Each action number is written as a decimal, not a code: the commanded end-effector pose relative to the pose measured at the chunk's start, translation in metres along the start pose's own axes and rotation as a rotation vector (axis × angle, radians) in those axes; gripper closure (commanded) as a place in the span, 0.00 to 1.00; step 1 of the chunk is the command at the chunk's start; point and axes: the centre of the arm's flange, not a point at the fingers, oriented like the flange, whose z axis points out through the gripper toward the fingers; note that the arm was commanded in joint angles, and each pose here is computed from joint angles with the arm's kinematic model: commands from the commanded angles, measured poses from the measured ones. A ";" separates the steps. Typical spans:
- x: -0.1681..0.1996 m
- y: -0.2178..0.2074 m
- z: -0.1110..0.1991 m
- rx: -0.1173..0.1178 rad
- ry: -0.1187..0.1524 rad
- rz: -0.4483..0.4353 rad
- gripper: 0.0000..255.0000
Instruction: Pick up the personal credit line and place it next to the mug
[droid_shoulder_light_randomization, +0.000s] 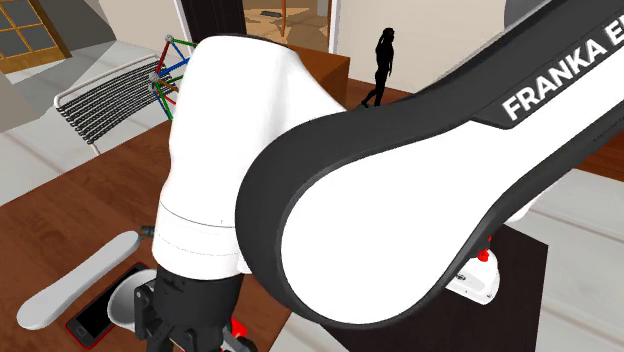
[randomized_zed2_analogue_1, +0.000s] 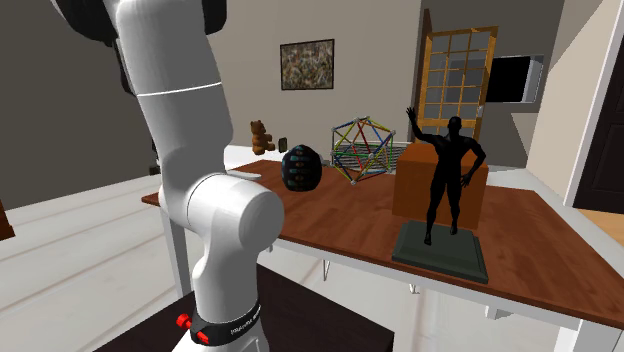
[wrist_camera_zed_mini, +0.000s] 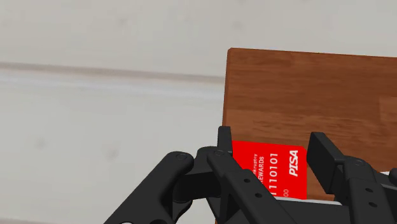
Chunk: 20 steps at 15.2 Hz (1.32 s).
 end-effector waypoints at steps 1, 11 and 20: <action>0.003 0.000 0.009 0.001 -0.001 0.000 1.00; 0.032 0.000 0.053 0.001 -0.001 0.000 1.00; 0.058 0.000 0.092 0.001 -0.001 0.000 1.00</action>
